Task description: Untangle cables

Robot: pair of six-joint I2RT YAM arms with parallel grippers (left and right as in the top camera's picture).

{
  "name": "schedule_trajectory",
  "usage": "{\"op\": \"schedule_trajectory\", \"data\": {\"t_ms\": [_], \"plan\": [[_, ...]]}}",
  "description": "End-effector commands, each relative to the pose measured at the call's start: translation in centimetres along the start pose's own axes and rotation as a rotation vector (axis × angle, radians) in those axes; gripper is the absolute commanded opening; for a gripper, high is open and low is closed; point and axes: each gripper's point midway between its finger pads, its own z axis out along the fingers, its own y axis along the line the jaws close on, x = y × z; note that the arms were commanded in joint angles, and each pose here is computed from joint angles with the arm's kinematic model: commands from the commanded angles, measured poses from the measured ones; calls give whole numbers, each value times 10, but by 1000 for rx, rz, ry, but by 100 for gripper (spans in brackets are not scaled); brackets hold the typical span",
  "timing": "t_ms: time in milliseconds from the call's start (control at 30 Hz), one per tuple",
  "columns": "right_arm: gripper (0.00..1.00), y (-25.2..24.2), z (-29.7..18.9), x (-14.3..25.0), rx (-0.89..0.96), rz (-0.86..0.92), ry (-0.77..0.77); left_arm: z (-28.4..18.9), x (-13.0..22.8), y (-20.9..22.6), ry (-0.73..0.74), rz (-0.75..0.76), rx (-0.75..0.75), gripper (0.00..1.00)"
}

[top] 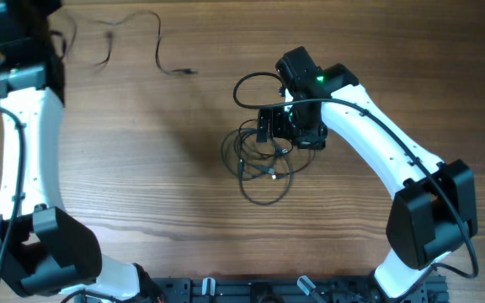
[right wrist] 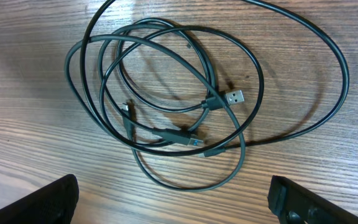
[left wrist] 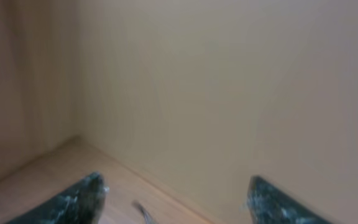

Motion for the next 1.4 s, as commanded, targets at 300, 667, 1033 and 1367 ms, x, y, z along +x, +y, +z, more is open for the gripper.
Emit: {"op": "schedule_trajectory", "data": {"t_ms": [300, 667, 1033, 1367], "plan": [[100, 2, 2, 5, 0, 3, 21, 21, 184, 26, 598, 33, 48, 99], [100, -1, 2, 8, 10, 7, 36, 67, 255, -62, 461, 442, 296, 94], [100, 0, 2, 7, 6, 9, 30, 65, 336, -71, 639, 272, 407, 83], [100, 3, 2, 2, -6, -2, 9, 35, 371, -96, 793, -136, 138, 87]]}}
